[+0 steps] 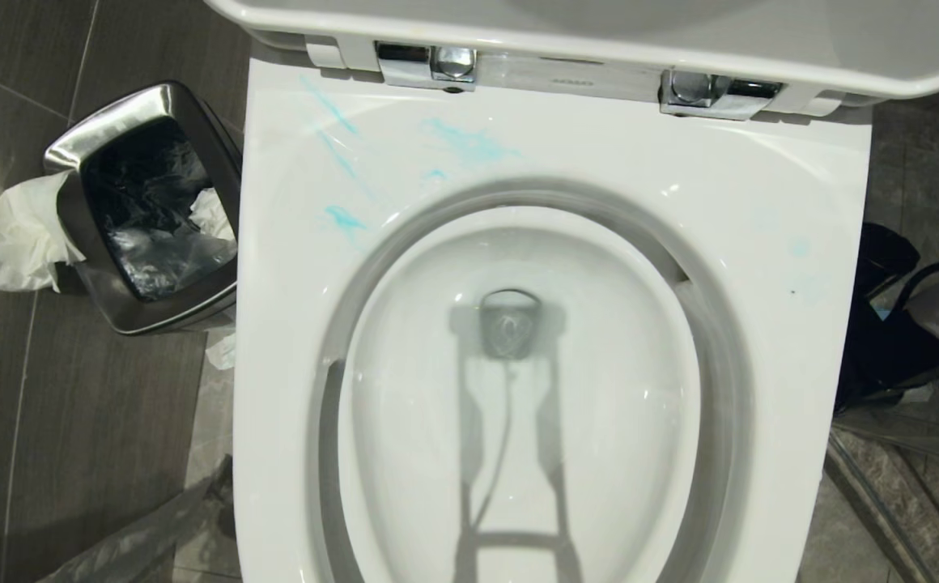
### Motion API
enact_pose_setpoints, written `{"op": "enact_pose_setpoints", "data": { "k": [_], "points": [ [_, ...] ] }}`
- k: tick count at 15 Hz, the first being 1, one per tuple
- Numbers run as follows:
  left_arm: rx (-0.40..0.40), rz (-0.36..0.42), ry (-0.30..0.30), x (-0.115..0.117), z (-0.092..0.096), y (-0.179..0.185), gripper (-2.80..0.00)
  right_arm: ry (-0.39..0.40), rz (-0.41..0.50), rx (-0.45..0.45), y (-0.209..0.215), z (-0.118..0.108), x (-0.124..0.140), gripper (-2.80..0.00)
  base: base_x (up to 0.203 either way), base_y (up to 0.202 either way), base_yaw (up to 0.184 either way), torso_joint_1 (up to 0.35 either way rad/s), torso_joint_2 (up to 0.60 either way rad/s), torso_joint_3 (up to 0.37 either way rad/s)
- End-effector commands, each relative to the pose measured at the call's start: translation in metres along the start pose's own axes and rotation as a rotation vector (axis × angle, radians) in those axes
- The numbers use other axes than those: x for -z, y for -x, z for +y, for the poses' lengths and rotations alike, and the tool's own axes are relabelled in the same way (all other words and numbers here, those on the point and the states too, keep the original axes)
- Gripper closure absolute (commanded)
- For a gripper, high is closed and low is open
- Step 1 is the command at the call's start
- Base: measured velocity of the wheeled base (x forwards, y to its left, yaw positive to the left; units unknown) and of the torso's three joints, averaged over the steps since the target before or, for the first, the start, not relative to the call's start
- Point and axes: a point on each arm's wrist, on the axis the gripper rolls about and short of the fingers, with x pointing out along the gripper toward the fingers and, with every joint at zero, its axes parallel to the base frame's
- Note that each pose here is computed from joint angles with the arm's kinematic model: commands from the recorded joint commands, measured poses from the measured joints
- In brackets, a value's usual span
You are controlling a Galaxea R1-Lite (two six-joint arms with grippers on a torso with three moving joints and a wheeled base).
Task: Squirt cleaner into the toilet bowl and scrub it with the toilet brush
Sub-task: Pour in the cleaning agent
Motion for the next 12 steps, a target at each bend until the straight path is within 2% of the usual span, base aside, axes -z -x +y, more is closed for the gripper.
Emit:
{"op": "enact_pose_setpoints", "data": {
  "k": [1,6,10,12],
  "points": [
    [0.0,0.002,0.0,0.0,0.0,0.0,0.0,0.005,-0.014,-0.002,-0.003,0.001,0.001,-2.8,0.0,0.0,0.0,0.0,0.0,0.0],
    [0.0,0.002,0.0,0.0,0.0,0.0,0.0,0.015,-0.017,0.002,-0.006,-0.002,0.007,-2.8,0.0,0.0,0.0,0.0,0.0,0.0],
    [0.0,0.002,0.0,0.0,0.0,0.0,0.0,0.074,-0.036,-0.051,-0.011,-0.006,0.013,-2.8,0.0,0.0,0.0,0.0,0.0,0.0],
    [0.0,0.002,0.0,0.0,0.0,0.0,0.0,0.085,-0.055,-0.049,-0.016,-0.009,0.014,-2.8,0.0,0.0,0.0,0.0,0.0,0.0]
  ]
}}
